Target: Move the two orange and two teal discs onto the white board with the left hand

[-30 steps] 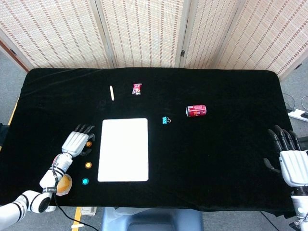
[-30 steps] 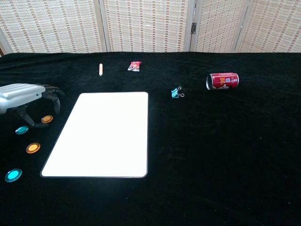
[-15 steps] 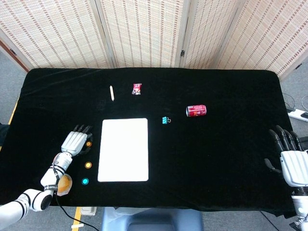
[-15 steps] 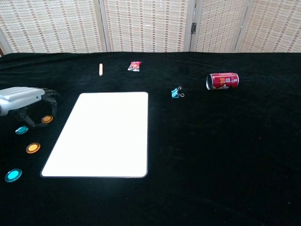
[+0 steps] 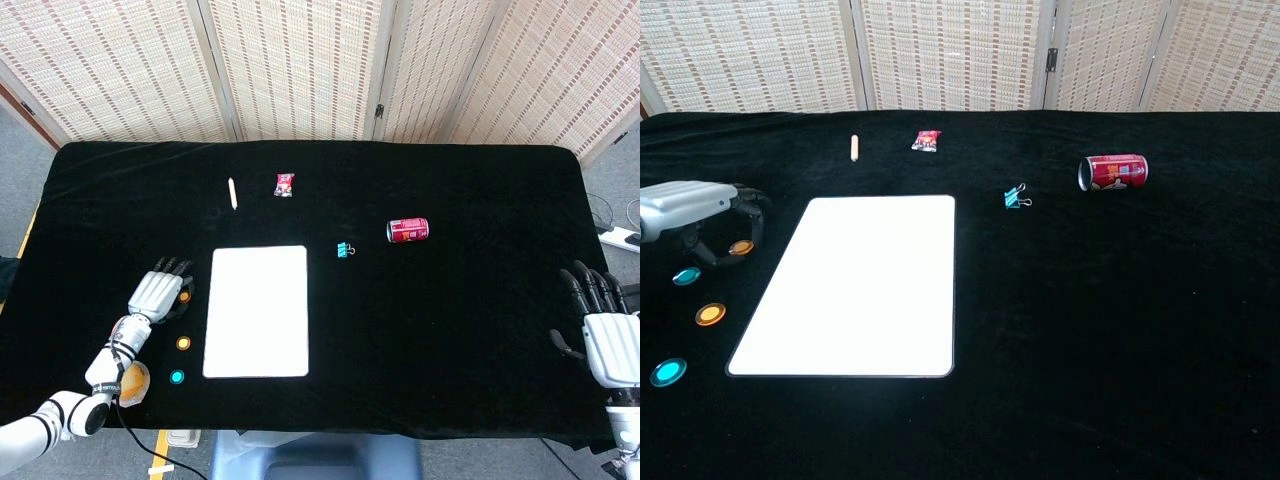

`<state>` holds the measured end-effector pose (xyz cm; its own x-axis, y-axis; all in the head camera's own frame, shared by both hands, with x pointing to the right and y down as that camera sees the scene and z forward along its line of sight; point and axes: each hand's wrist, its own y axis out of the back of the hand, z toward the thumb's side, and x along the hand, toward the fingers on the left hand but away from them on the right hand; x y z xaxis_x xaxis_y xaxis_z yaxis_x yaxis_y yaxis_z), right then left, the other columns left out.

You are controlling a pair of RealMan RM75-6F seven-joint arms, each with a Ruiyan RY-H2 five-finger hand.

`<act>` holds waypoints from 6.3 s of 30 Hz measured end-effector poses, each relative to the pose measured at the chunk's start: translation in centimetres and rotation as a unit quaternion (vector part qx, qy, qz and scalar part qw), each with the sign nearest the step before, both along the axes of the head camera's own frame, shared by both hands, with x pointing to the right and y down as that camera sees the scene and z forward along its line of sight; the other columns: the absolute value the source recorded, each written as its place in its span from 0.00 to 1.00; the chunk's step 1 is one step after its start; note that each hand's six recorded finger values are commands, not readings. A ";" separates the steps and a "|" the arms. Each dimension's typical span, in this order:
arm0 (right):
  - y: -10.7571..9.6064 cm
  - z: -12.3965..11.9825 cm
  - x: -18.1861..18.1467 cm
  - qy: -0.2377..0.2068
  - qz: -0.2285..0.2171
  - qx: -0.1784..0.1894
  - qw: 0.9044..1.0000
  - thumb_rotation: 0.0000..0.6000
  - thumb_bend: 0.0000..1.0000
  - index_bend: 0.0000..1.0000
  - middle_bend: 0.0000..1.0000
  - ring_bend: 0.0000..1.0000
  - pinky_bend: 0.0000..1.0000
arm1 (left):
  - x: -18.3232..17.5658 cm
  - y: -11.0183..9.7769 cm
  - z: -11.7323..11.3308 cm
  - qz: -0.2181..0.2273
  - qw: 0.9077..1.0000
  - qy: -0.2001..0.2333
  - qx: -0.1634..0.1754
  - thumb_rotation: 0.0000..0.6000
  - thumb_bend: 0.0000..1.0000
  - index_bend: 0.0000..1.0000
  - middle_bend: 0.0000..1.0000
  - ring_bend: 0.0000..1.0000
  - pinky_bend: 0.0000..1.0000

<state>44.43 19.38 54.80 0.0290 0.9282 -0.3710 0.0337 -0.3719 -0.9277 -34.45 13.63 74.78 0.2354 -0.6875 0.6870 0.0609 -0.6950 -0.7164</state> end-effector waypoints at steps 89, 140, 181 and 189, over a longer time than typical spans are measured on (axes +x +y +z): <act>0.0 -0.2 -0.8 -0.011 -0.015 0.006 1.000 1.00 0.34 0.00 0.03 0.05 0.04 | -0.5 8.6 -3.7 0.097 0.995 0.004 -0.009 1.00 0.39 0.45 0.11 0.00 0.00; -0.2 -0.1 0.3 -0.005 -0.001 0.004 1.000 1.00 0.34 0.00 0.03 0.04 0.04 | 13.2 -4.4 -0.7 0.109 0.993 0.044 -0.010 1.00 0.40 0.49 0.13 0.00 0.00; -0.3 -0.2 -0.4 -0.017 -0.011 0.010 1.000 1.00 0.34 0.00 0.03 0.03 0.04 | -0.2 -1.9 -4.7 -0.004 0.999 0.019 0.029 1.00 0.40 0.42 0.11 0.00 0.00; -0.7 -0.1 -1.2 -0.023 -0.023 0.011 0.999 1.00 0.34 0.00 0.03 0.03 0.04 | -2.7 1.5 -3.9 -0.003 1.000 -0.002 0.009 1.00 0.40 0.42 0.11 0.00 0.00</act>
<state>43.20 18.69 54.72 0.0885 0.9333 -0.3481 0.0594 -0.3538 -0.9334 -37.17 15.15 70.92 0.2289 -0.7009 0.6756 0.0587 -0.6828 -0.7282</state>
